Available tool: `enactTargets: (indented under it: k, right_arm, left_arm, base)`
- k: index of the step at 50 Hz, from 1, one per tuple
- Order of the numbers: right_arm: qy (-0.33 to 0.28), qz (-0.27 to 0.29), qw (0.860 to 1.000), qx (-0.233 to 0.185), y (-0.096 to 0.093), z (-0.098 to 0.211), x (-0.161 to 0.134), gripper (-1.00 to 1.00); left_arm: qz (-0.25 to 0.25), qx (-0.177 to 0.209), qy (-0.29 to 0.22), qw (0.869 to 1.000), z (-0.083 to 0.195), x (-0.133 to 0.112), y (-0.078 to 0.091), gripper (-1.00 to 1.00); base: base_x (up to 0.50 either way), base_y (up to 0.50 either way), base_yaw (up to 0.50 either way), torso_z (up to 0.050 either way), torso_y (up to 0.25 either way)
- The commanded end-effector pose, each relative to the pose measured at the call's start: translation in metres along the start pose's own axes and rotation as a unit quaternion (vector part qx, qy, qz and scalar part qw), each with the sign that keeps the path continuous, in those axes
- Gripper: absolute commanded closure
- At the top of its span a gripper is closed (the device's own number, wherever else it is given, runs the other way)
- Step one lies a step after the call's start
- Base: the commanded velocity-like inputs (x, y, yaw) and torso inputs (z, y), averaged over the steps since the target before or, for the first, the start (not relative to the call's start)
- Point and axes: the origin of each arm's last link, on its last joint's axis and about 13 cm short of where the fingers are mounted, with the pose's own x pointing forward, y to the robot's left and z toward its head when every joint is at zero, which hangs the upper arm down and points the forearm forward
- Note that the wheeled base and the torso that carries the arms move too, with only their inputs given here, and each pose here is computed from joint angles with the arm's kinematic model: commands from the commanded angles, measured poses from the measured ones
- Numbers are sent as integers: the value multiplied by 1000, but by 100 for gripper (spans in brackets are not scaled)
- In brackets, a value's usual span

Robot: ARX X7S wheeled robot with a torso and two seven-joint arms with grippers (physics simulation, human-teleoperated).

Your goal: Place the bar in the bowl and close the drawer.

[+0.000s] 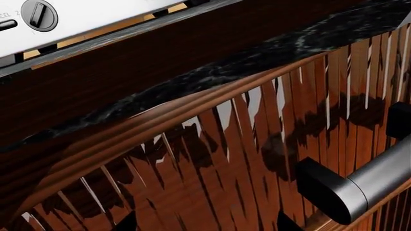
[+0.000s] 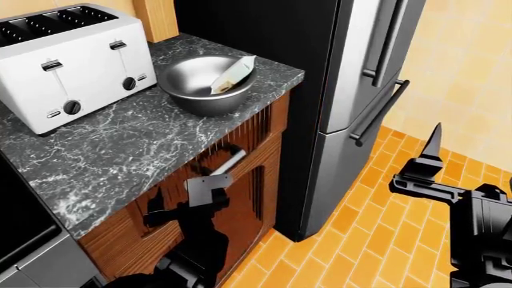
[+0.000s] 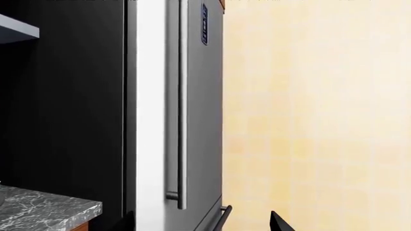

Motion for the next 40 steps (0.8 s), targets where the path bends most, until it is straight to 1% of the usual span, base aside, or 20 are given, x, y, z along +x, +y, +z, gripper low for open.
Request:
enactTargets:
  k: [1, 9, 17, 25, 26, 27, 28, 29, 30, 31, 32, 33, 34, 35, 36, 37, 38, 39, 40]
  right_arm:
    - [-3, 0, 1000, -1, -2, 2, -2, -100]
    - [-1, -1, 1000, -1, -3, 1, -5, -100]
    - [0, 0, 1000, 1, 0, -3, -2, -100]
    - [1, -2, 1000, 0, -1, -2, -5, -100]
    - [1, -2, 1000, 0, -1, -2, -5, -100]
    - [1, -2, 1000, 1, -2, -3, -6, -100]
    - [1, -2, 1000, 1, -2, -3, -6, -100]
    - [0, -2, 1000, 2, -2, -3, -6, -100]
    - [0, -1, 1000, 2, -1, -3, -6, -100]
    - [0, 0, 1000, 3, -1, -3, -5, -100]
    - [0, 1, 1000, 3, -1, -2, -5, -100]
    - [-1, 3, 1000, 3, -1, -2, -5, -100]
    - [-1, 3, 1000, 3, -1, -1, -5, -100]
    - [-2, 4, 1000, 3, -1, -1, -5, -100]
    - [-2, 4, 1000, 3, -1, -1, -5, -100]
    - [-2, 4, 1000, 4, 0, -2, -5, -100]
    - [0, 6, 1000, 4, 0, -4, -6, -100]
    - [3, 7, 1000, 3, 1, -6, -7, -100]
    - [8, 8, 1000, 3, 1, -9, -8, -100]
  left_arm:
    - [51, -42, 36, 997, 3, 6, 3, -100]
    - [51, -42, 36, 997, 3, 6, 3, -100]
    - [51, -42, 36, 997, 3, 6, 3, -100]
    - [51, -42, 36, 997, 3, 6, 3, -100]
    - [199, 42, 37, 978, -1, 60, 76, -100]
    - [216, 92, 69, 970, -6, 64, 89, -100]
    - [226, 159, 89, 957, -11, 65, 99, -100]
    - [229, 263, 80, 934, -18, 64, 111, -100]
    - [237, 363, 69, 898, -21, 64, 124, -100]
    - [243, 431, 22, 869, -19, 68, 134, -100]
    - [244, 477, -41, 843, -14, 73, 139, -100]
    - [246, 517, -102, 814, -9, 78, 144, -100]
    - [246, 544, -151, 788, -4, 81, 147, -100]
    - [249, 535, -157, 792, -3, 82, 147, -100]
    - [249, 522, -168, 799, -1, 84, 145, -100]
    - [243, 505, -176, 809, 0, 85, 143, -100]
    - [236, 475, -182, 828, 1, 85, 138, -100]
    - [224, 432, -190, 853, 2, 85, 131, -100]
    - [202, 365, -195, 888, 3, 84, 120, -100]
  base:
    - [0, 0, 0, 0, 0]
    - [0, 0, 0, 0, 0]
    - [0, 0, 0, 0, 0]
    - [0, 0, 0, 0, 0]
    - [0, 0, 0, 0, 0]
    - [0, 0, 0, 0, 0]
    - [0, 0, 0, 0, 0]
    - [0, 0, 4, 0, 0]
    - [0, 0, 4, 0, 11]
    - [0, 0, 4, 0, 0]
    - [0, 0, 5, 0, 0]
    - [0, 0, 5, 0, 11]
    - [0, 0, 5, 0, 0]
    - [0, 0, 5, 0, 13]
    - [0, 0, 6, 0, 11]
    - [0, 0, 6, 0, 11]
    - [8, -10, 7, 0, 11]
    - [8, -10, 7, 0, 11]
    - [8, -10, 8, 0, 11]
